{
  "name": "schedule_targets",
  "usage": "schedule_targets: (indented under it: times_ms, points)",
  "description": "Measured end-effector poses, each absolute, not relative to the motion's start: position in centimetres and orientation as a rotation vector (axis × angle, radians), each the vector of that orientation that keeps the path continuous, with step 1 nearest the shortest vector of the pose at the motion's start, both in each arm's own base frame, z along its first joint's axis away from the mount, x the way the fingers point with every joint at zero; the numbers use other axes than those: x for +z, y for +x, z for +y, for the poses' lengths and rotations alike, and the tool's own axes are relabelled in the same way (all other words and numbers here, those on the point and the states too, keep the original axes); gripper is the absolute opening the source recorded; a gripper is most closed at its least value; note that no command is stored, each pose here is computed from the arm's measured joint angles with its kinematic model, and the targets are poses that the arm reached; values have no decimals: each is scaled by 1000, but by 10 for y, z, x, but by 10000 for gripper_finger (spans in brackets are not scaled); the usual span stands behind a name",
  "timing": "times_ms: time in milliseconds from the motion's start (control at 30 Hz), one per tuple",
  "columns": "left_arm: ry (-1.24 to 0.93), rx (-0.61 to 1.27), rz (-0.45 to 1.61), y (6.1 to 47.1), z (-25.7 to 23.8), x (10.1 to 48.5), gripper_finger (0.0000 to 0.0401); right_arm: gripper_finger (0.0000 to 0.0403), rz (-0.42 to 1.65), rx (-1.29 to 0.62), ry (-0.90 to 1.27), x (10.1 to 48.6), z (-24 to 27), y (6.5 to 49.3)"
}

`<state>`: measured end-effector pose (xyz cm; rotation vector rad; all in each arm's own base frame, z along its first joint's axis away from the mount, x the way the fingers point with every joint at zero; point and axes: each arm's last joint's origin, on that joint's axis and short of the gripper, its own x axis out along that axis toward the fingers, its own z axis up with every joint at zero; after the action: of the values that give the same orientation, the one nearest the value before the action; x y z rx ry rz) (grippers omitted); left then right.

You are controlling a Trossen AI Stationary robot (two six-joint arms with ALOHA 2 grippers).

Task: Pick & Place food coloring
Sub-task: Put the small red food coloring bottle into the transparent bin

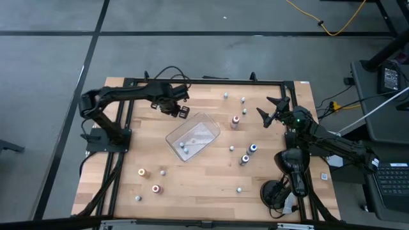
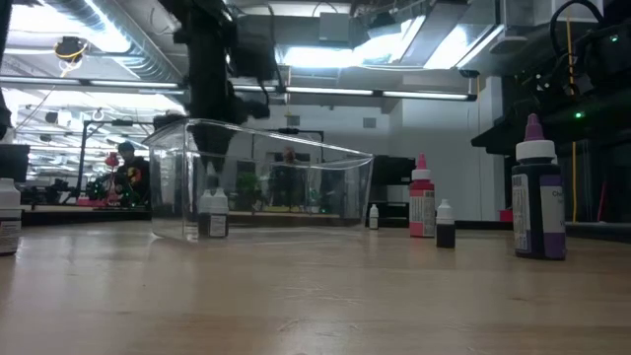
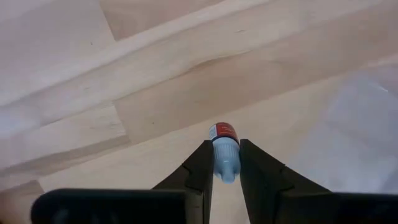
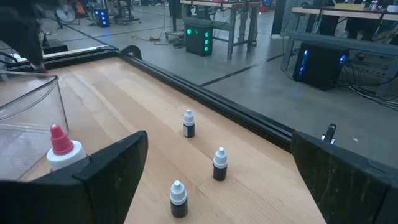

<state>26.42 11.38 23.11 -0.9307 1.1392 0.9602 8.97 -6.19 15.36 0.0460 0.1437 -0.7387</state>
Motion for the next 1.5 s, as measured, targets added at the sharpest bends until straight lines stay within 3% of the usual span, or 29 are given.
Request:
schedule_targets:
  times_ms: [267, 667, 1000, 1500]
  points:
    - [-791, 894, 1115, 253, 96, 282, 56, 394, 143, -739, 47, 154, -62, 90]
    - [-614, 694, 1072, 281, 65, 331, 56, 394, 143, -739, 46, 154, -62, 90]
    - [-575, 607, 1168, 318, 42, 322, 56, 394, 143, -739, 47, 154, -62, 90]
    - [-435, 493, 1345, 351, 1, 275, 56, 394, 143, -739, 47, 154, -62, 90]
